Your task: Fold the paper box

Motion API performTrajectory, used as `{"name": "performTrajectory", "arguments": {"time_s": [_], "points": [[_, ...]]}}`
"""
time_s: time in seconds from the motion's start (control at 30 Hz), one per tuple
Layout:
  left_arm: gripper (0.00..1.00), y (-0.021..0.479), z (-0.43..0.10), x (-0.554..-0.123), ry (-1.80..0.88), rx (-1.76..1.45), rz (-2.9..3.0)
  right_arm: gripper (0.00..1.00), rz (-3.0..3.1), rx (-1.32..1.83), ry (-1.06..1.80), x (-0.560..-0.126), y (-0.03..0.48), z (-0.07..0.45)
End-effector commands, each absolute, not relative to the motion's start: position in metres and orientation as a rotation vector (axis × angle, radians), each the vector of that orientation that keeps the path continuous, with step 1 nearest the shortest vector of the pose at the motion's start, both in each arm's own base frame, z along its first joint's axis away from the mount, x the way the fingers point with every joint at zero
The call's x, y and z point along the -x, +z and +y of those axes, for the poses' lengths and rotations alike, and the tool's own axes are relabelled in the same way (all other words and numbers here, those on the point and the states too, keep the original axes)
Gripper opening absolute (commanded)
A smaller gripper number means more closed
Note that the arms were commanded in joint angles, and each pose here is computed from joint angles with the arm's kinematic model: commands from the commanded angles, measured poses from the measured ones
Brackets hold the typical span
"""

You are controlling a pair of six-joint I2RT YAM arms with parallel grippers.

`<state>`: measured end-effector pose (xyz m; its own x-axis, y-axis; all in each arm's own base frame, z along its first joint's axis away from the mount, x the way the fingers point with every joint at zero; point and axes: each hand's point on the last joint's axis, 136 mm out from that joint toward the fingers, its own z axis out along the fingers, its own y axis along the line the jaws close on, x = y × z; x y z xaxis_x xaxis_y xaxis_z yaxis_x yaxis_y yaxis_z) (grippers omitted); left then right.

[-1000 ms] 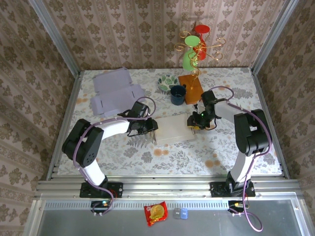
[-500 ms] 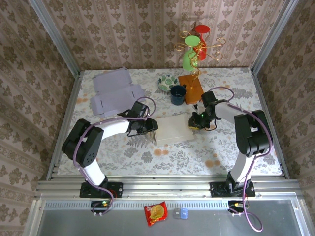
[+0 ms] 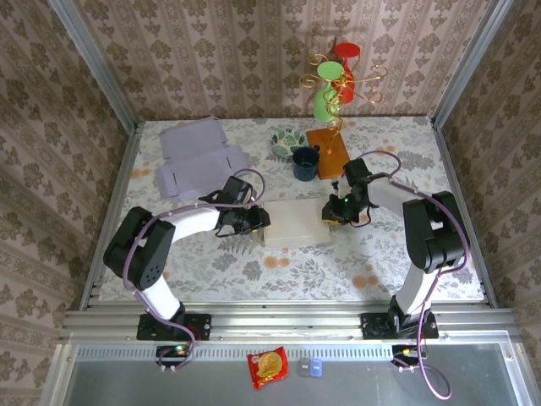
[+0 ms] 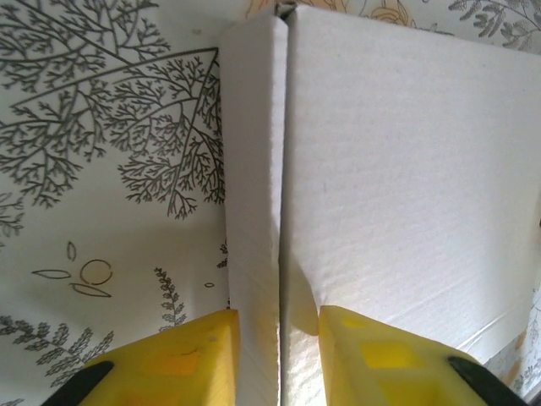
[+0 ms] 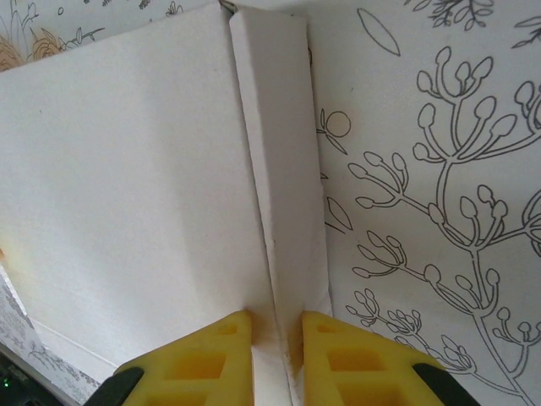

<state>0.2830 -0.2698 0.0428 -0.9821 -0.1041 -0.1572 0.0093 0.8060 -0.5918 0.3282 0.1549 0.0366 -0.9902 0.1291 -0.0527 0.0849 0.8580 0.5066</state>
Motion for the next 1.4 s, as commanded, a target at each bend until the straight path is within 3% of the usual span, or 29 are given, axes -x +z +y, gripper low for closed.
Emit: {"name": "performTrajectory", "arguments": {"time_s": [0.0,0.1,0.2,0.37,0.97,1.37], "points": [[0.27,0.027,-0.270,-0.274,-0.920,0.066,2.865,0.19,2.986,-0.206,0.741,-0.316,0.034,0.150],[0.20,0.020,-0.271,-0.273,-0.900,0.057,2.883,0.23,2.971,-0.211,0.745,-0.317,0.037,0.149],[0.15,0.017,-0.269,-0.272,-0.884,0.060,2.886,0.34,2.924,-0.200,0.790,-0.320,0.045,0.151],[0.14,0.019,-0.265,-0.273,-0.874,0.063,2.870,0.50,2.816,-0.246,0.926,-0.330,0.058,0.150],[0.11,0.013,-0.258,-0.269,-0.936,0.120,2.856,0.55,2.762,-0.318,1.132,-0.336,0.042,0.149],[0.08,0.003,-0.238,-0.265,-0.939,0.192,2.866,0.68,2.717,-0.266,1.271,-0.330,0.050,0.162]]}}
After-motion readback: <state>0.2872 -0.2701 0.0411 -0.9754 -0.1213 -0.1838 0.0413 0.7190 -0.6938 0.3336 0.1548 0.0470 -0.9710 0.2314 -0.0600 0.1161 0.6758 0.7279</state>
